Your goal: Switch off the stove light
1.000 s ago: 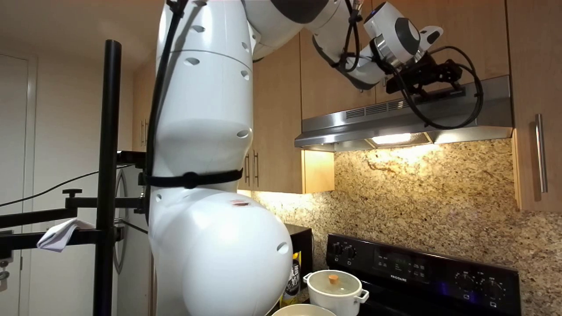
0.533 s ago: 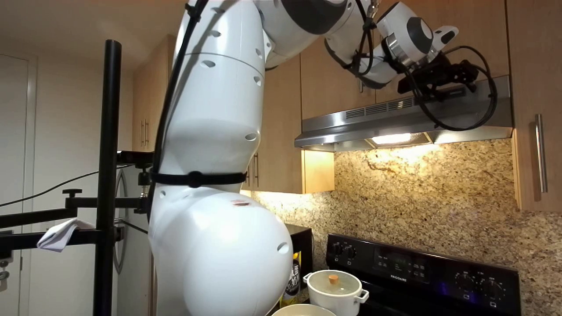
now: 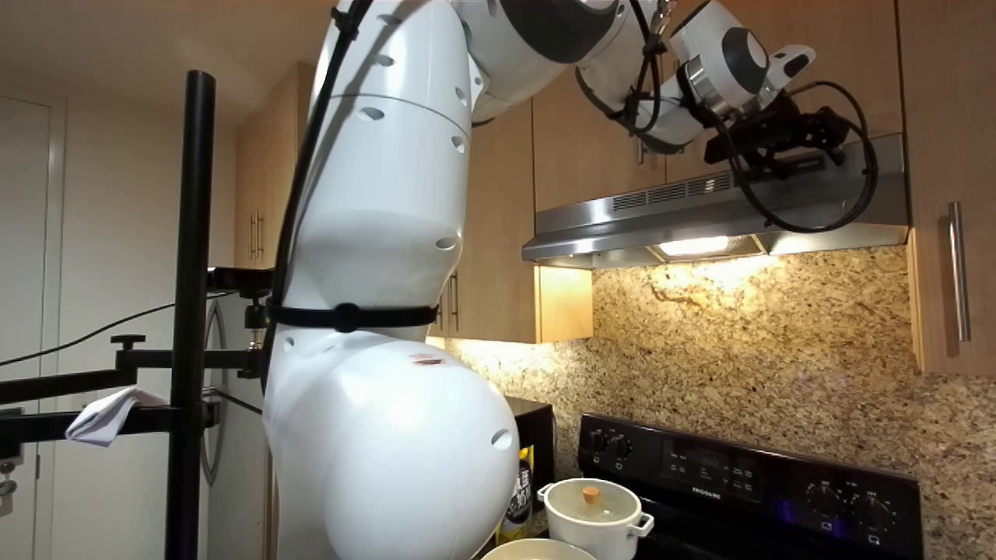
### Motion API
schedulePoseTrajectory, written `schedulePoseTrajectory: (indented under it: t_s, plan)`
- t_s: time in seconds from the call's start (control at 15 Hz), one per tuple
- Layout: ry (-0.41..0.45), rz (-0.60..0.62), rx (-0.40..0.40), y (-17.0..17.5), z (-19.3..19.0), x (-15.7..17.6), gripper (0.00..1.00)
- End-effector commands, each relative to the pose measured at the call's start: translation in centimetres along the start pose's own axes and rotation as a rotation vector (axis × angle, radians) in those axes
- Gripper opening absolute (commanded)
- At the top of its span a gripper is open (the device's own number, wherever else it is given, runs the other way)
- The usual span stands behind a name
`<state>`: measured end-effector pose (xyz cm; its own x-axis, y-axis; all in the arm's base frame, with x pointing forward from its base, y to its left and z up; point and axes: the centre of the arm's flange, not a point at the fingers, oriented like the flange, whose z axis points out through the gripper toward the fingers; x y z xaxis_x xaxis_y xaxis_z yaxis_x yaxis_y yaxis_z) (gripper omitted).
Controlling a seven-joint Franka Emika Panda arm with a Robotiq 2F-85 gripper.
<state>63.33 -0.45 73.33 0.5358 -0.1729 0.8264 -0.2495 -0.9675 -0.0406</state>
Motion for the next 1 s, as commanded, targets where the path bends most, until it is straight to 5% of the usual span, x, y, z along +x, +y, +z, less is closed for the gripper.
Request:
schedulePoseTrajectory:
  t_s: [0.0, 0.93]
  plan:
    - [0.008, 0.026, 0.023, 0.2, -1.0, 0.9, 1.00]
    - [0.006, 0.045, 0.027, 1.0, -4.2, -0.1, 1.00]
